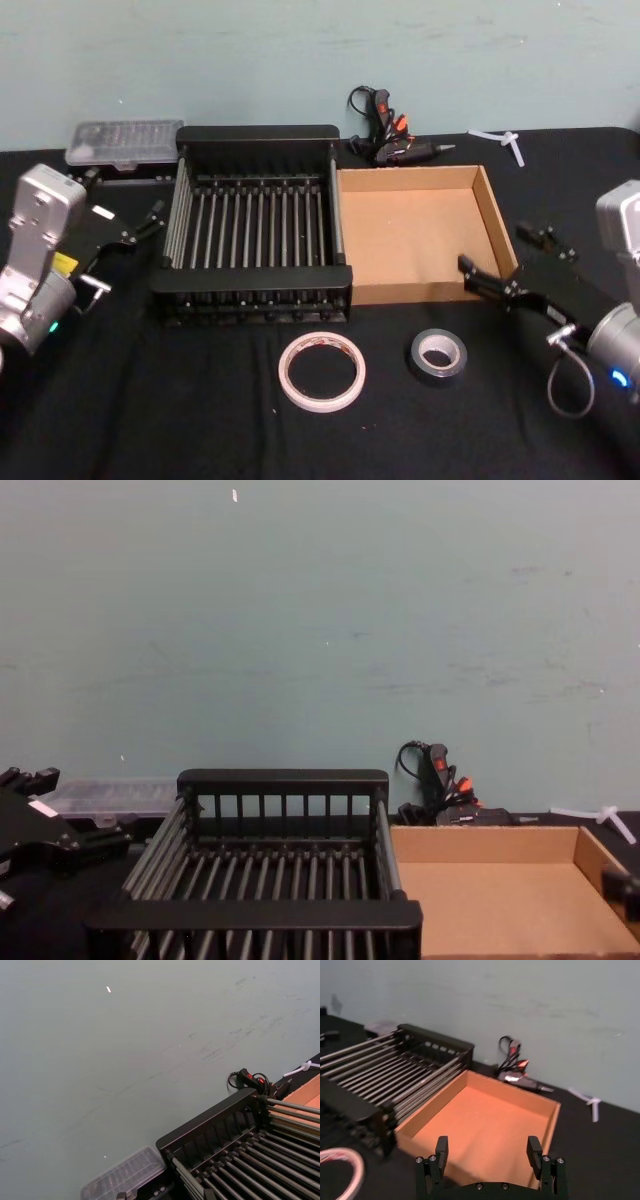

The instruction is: Pick up the white tape and place it into the black box , Pick up the silver tape and place it into the brown box.

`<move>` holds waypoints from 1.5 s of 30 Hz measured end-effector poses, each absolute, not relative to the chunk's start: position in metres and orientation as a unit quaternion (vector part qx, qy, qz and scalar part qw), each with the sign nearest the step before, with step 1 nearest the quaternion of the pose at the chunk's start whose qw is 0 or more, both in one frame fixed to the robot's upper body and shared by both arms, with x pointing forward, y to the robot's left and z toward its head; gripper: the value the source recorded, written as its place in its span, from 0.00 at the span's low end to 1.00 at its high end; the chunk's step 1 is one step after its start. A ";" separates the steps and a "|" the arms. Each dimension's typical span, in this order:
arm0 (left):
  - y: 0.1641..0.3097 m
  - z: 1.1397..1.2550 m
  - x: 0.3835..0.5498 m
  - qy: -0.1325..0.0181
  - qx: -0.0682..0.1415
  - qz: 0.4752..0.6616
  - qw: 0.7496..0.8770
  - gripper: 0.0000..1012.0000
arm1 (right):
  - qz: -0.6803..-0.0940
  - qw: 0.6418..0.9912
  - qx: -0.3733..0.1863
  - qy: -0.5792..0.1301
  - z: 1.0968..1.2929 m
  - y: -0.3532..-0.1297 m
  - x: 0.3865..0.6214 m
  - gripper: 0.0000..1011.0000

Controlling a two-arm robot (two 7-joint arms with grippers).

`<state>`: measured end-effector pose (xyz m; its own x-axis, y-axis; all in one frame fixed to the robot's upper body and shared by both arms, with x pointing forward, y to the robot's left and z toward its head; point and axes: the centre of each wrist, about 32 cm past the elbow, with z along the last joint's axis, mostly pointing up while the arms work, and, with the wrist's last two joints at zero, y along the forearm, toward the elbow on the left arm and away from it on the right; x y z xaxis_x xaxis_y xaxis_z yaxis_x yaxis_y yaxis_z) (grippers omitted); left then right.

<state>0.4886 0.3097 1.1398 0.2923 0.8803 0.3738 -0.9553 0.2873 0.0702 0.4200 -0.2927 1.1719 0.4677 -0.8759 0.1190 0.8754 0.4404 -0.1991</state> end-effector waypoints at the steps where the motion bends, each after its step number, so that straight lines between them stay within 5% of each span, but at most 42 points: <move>1: 0.310 1.140 0.489 -0.133 0.141 0.580 0.791 0.99 | -0.514 0.850 -0.119 0.004 1.171 -0.292 0.418 0.99; 17: 0.310 1.140 0.489 -0.133 0.141 0.580 0.791 0.99 | -0.478 0.862 -0.160 0.056 1.156 -0.282 0.395 0.99; 45: 0.310 1.140 0.489 -0.132 0.141 0.580 0.791 0.99 | -0.472 0.852 -0.207 0.087 1.145 -0.278 0.403 0.99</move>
<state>0.4886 0.3097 1.1398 0.2923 0.8803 0.3738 -0.9552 0.2873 0.0702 0.4026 -0.2776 1.1454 0.5387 -0.8412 0.0475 0.7689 0.4678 -0.4359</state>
